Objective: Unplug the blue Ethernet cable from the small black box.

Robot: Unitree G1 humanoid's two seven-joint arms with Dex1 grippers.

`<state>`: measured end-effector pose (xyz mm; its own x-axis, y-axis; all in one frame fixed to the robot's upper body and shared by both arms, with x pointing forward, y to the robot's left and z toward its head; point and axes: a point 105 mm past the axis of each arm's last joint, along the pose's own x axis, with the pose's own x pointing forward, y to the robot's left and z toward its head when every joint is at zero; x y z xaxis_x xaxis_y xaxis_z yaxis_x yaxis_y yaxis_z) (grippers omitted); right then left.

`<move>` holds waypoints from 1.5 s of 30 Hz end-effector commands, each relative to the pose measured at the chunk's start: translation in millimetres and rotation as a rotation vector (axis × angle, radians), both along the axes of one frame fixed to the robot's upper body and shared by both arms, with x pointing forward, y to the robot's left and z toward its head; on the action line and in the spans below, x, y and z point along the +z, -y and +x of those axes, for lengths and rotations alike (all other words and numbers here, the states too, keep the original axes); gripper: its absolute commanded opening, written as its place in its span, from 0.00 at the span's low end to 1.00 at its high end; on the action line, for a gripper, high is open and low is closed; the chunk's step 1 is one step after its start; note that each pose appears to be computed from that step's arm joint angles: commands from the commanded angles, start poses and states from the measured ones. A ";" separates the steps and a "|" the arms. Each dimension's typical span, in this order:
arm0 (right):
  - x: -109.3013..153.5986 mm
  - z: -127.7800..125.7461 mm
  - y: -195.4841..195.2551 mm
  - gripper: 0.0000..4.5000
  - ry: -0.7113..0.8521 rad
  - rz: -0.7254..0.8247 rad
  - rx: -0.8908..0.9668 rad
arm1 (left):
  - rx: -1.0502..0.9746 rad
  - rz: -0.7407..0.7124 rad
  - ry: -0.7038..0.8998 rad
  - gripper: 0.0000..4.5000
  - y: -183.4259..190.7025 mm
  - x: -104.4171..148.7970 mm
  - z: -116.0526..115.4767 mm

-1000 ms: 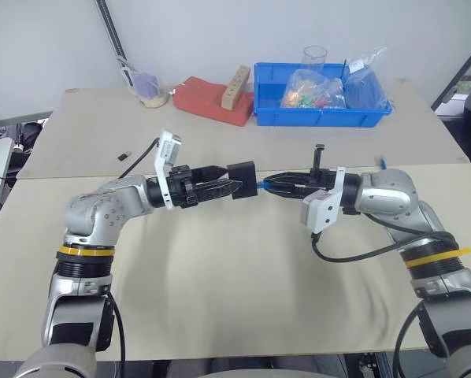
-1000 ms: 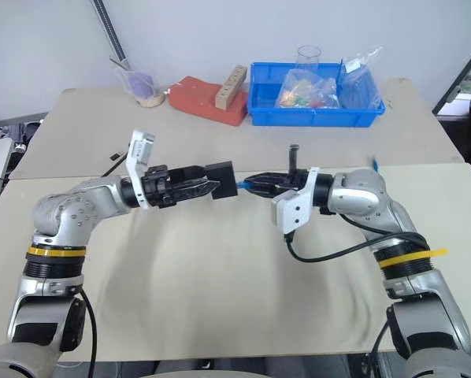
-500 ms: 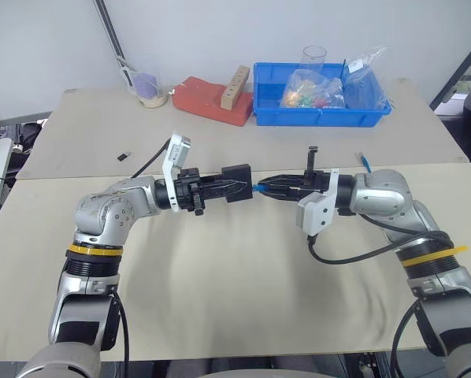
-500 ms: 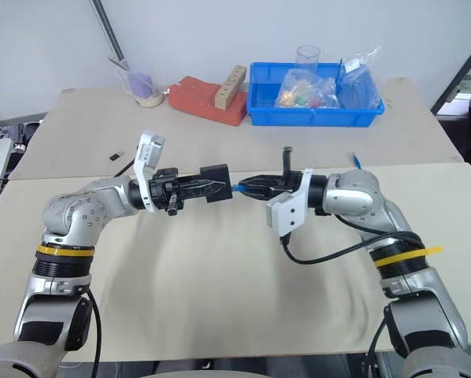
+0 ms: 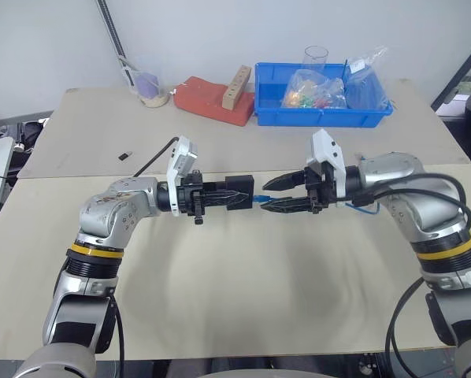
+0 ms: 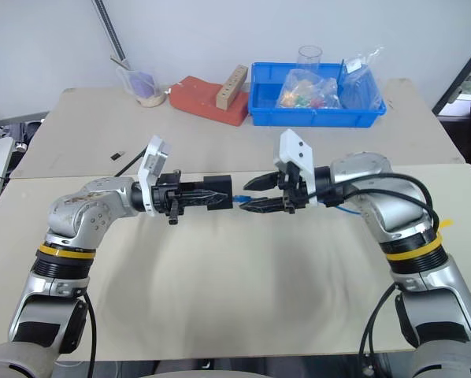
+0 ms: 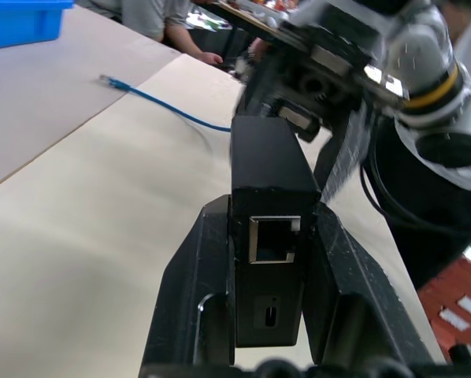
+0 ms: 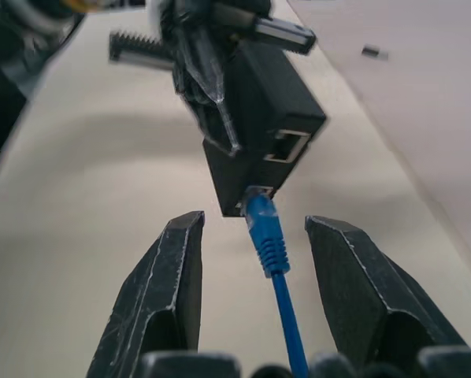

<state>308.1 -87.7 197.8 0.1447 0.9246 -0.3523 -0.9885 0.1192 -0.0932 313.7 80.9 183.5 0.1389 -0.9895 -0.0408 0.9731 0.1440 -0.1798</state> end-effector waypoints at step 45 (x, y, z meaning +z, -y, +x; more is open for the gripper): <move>-20.9 -1.7 59.2 0.00 -0.124 -0.171 -0.052 | -0.041 0.058 0.130 0.13 -16.4 12.4 -18.8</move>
<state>304.8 -139.3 169.4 0.1026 0.8433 -0.5275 -0.9861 0.1557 0.0571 298.3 93.0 181.5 0.1010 -0.9891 -0.1075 0.9869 0.1133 -0.1151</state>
